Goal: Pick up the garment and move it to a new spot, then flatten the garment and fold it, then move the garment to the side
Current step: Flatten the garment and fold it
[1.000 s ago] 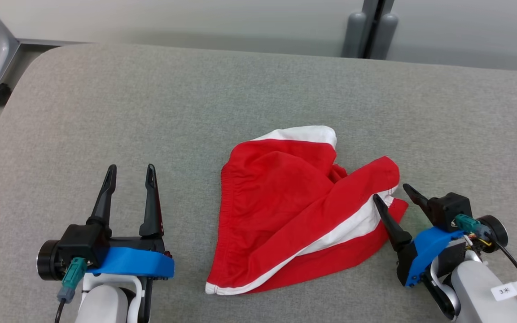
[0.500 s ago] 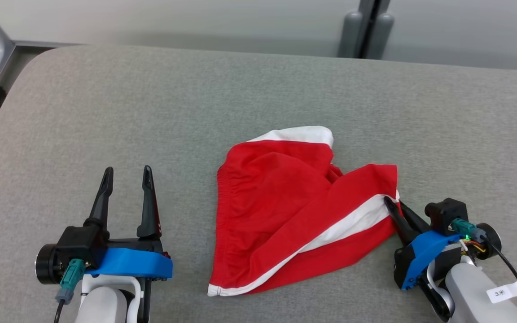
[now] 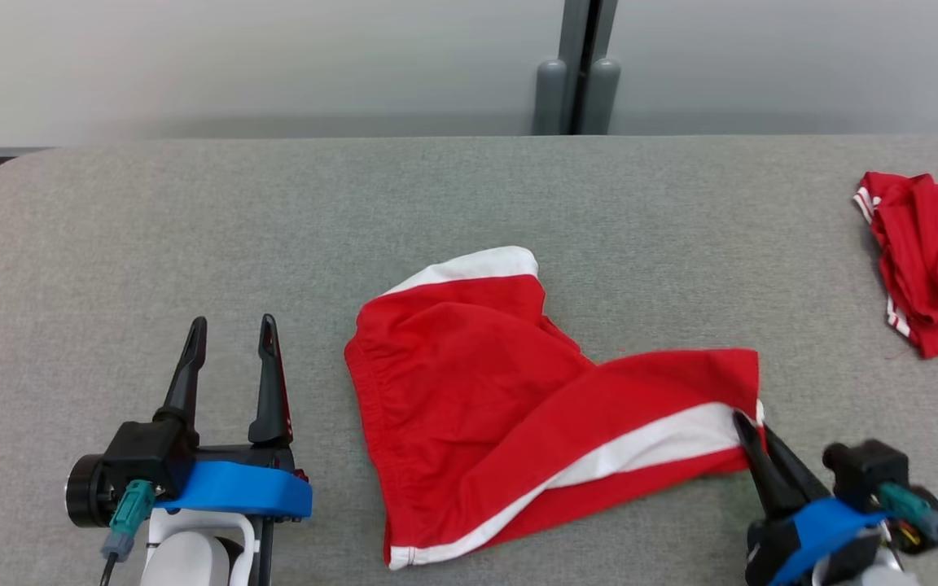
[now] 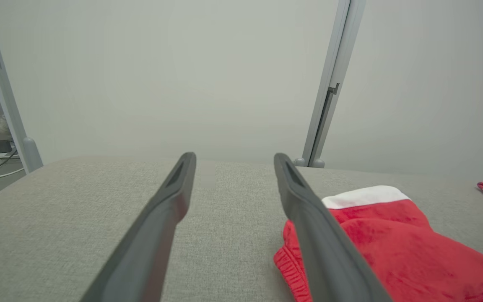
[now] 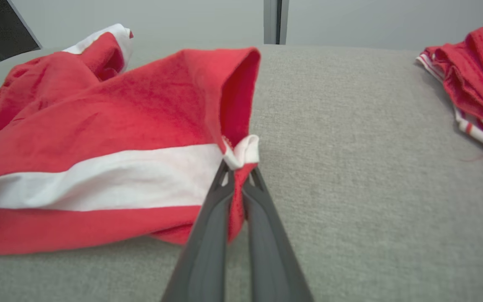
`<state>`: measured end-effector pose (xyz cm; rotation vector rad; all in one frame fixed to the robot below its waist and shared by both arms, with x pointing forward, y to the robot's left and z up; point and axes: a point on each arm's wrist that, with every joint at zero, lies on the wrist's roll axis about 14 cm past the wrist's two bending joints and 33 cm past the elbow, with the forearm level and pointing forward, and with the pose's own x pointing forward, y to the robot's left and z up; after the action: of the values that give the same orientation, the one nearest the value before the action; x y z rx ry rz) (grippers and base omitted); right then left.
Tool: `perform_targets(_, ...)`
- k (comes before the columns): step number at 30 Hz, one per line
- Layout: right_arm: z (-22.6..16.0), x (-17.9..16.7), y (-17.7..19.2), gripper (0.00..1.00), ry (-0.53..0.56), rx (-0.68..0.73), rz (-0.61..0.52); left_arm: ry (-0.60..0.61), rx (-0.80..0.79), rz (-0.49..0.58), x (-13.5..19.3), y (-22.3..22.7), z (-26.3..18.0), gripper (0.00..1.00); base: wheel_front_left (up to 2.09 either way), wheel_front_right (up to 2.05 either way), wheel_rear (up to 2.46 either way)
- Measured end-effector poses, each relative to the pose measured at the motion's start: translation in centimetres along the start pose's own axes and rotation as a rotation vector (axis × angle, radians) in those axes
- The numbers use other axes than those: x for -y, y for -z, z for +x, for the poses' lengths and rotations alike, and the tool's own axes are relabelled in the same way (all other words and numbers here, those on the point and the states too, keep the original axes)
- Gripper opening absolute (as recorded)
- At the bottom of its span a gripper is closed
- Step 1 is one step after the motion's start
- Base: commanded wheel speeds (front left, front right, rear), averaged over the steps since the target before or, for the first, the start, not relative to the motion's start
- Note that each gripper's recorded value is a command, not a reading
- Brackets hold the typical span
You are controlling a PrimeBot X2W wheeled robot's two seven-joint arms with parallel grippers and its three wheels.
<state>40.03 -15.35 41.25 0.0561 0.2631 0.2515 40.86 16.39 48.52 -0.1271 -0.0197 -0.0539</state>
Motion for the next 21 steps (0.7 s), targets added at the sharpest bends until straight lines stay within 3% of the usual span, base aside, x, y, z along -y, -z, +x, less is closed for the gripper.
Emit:
perform_targets(3,-1.7,0.4,0.7,0.00,0.034,-0.015,0.033,0.012,0.001,-0.002,0.4,0.0,0.0,1.00,0.00,0.00,0.00)
perform_targets(4,-2.2,0.3,0.9,0.16,0.041,-0.023,0.044,0.015,0.002,-0.003,0.5,0.0,0.1,1.00,0.00,0.00,0.00)
perform_targets(5,-2.6,0.1,1.0,0.42,0.045,-0.027,0.053,0.018,0.002,-0.003,0.6,-0.1,0.1,1.00,0.00,0.00,0.00)
perform_targets(6,-3.0,-0.1,1.2,0.82,0.047,-0.031,0.057,0.020,0.002,-0.004,0.7,-0.1,0.1,1.00,0.00,0.00,0.00)
perform_targets(7,-3.3,-0.1,1.1,1.00,0.052,-0.026,0.060,0.022,0.001,-0.004,0.7,0.0,0.0,1.00,0.00,0.00,0.00)
perform_targets(21,-4.5,0.5,-2.9,1.00,0.094,0.083,0.040,0.034,-0.003,0.001,0.9,0.1,-0.1,1.00,0.00,0.00,0.00)
